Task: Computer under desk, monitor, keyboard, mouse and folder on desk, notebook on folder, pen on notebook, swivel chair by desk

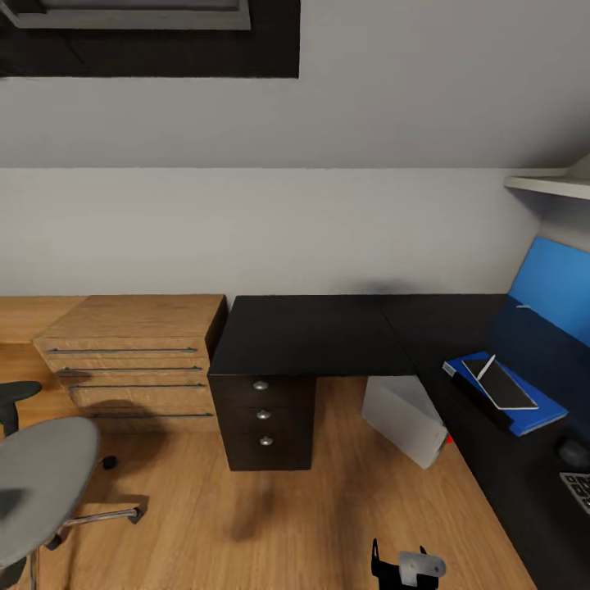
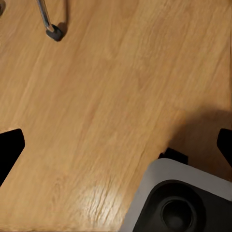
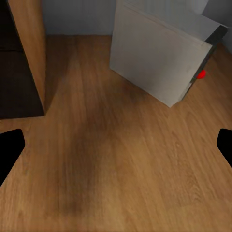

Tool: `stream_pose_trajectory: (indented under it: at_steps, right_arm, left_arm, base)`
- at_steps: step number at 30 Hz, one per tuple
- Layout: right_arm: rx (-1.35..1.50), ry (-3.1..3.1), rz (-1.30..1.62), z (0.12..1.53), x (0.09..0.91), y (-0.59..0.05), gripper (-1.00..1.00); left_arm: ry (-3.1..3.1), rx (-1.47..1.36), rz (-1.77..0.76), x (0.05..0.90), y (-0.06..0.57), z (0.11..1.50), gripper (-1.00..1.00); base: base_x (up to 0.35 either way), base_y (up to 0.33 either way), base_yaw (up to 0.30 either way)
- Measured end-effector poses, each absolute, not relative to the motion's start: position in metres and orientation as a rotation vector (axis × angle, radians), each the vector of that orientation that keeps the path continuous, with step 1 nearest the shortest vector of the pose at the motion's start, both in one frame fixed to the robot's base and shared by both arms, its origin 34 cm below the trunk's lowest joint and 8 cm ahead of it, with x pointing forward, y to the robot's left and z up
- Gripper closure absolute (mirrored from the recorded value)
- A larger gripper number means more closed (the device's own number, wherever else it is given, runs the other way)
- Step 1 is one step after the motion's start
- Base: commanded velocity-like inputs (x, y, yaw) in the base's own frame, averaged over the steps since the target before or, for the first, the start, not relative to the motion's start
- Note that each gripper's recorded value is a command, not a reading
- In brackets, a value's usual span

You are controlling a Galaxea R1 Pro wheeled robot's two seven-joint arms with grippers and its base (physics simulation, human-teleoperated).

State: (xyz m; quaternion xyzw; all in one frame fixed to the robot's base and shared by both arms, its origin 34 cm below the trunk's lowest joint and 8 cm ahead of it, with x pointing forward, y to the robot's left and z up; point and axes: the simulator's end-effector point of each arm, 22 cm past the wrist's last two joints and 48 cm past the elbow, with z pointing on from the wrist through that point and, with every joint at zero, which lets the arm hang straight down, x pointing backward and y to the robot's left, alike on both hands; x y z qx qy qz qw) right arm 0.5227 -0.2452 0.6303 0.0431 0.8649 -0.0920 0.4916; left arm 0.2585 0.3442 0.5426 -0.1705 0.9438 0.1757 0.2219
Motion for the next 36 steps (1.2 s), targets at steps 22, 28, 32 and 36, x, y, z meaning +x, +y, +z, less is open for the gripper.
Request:
stream_pose_trajectory:
  at_steps: [22, 28, 32, 36]
  right_arm:
    - [0.167, 1.973, -0.287, 0.659, 0.533, -0.273, -1.00]
    - [0.174, 1.951, -0.290, 0.665, 0.535, -0.275, -1.00]
    - [0.169, 1.940, -0.321, 0.668, 0.534, -0.290, -1.00]
    - [0.185, 1.937, -0.343, 0.669, 0.533, -0.300, -1.00]
  left_arm:
    - [2.572, -0.477, 0.471, 0.270, 0.343, 0.547, -1.00]
    - [2.563, -0.479, 0.470, 0.273, 0.344, 0.548, -1.00]
    - [2.565, -0.476, 0.461, 0.273, 0.340, 0.548, -1.00]
    - [2.562, -0.474, 0.459, 0.274, 0.339, 0.548, -1.00]
  base:
    - [-0.043, -0.047, 0.194]
    - [0.000, 0.000, 0.193]
    - [0.000, 0.000, 0.202]
    - [0.000, 0.000, 0.239]
